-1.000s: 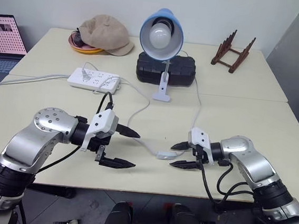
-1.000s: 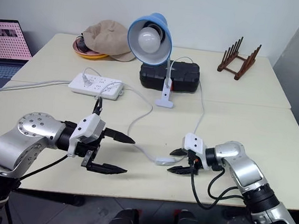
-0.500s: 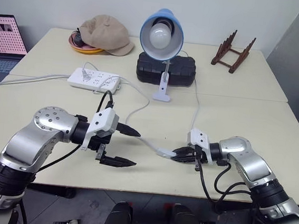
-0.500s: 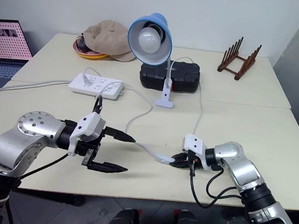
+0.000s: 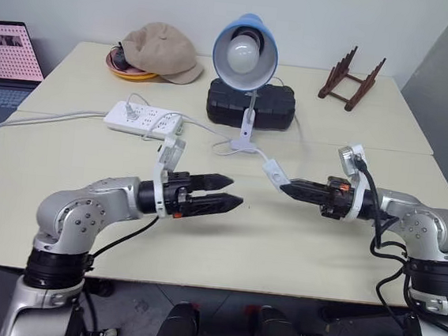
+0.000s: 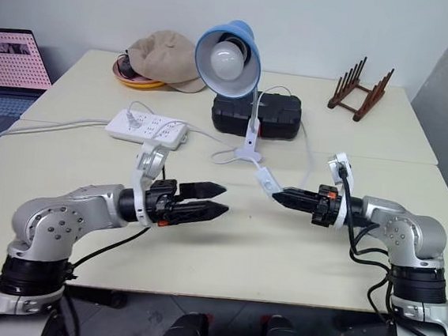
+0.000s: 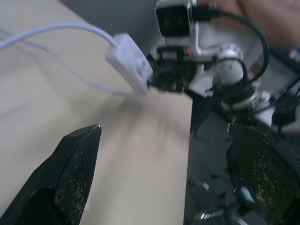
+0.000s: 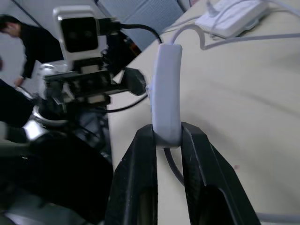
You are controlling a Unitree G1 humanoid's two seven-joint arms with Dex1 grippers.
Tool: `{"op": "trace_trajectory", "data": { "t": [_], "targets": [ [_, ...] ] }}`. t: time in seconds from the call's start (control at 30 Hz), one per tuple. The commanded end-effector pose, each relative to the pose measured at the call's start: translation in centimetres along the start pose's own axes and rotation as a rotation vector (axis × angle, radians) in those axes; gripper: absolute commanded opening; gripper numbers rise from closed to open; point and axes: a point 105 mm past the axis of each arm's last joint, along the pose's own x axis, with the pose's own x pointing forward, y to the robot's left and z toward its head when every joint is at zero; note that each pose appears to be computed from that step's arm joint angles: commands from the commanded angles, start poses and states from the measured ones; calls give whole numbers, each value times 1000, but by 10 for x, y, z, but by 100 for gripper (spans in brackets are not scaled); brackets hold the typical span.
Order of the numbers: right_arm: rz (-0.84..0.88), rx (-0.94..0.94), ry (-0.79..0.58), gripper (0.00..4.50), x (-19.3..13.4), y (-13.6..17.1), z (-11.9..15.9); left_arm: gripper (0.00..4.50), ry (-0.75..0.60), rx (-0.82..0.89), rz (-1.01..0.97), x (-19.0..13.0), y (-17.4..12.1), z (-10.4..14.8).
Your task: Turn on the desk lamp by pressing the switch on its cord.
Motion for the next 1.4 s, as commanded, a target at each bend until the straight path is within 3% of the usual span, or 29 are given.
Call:
{"op": "trace_trajectory", "data": {
  "t": [0.03, 0.33, 0.87, 1.0, 1.4],
  "targets": [
    [55, -26, 7, 34, 2, 19, 7, 450, -39, -57, -35, 8, -3, 7],
    [68, -30, 23, 34, 8, 24, 4, 450, 4, -88, -123, 18, -15, 4],
    [88, -51, 50, 34, 10, 32, 0, 450, 1, -91, -122, 21, -10, 7],
    [91, -54, 53, 34, 11, 33, 0, 401, 0, -92, -124, 21, -9, 7],
    [112, -62, 67, 34, 17, 36, -2, 173, 8, -85, -140, 24, -12, 5]
  ]
}}
